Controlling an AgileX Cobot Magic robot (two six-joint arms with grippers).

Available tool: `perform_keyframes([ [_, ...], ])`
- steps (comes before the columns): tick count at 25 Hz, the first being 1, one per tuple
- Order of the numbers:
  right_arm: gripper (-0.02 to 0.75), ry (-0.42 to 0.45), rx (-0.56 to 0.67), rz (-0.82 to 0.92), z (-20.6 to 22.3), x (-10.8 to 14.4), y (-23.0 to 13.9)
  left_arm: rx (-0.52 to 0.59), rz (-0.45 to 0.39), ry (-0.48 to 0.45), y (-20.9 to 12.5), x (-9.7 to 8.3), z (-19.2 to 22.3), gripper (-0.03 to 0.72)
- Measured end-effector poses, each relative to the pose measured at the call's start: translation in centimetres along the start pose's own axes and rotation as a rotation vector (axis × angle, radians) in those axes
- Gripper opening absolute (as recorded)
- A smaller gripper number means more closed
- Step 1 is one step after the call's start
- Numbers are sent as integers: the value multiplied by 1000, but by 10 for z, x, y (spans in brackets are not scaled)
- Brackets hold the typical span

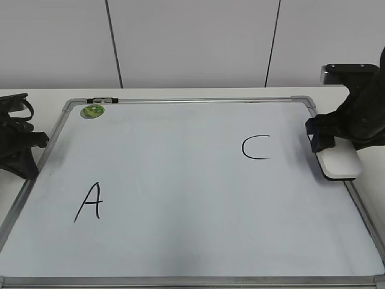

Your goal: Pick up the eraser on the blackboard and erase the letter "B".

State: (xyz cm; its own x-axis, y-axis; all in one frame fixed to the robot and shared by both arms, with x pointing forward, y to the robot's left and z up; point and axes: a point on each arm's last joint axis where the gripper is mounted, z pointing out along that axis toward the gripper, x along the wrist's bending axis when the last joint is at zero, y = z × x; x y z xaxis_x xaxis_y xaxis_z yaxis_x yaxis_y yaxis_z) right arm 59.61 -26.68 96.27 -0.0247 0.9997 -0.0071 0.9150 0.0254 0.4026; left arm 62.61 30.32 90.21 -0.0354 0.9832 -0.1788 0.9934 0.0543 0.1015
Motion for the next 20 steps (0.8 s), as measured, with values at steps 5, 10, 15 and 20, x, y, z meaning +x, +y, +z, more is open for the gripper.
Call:
perform_keyframes([
  [5, 554, 2, 8, -2, 20, 1, -1, 0, 0, 0, 0, 0, 0, 13],
  [10, 554, 4, 12, -2, 31, 1, -2, 0, 0, 0, 0, 0, 0, 13],
  [15, 553, 3, 36, -2, 41, 2, -5, 0, 0, 0, 0, 0, 0, 13],
  [20, 559, 3, 35, 0, 41, 2, -5, -1, 0, 0, 0, 0, 0, 13],
])
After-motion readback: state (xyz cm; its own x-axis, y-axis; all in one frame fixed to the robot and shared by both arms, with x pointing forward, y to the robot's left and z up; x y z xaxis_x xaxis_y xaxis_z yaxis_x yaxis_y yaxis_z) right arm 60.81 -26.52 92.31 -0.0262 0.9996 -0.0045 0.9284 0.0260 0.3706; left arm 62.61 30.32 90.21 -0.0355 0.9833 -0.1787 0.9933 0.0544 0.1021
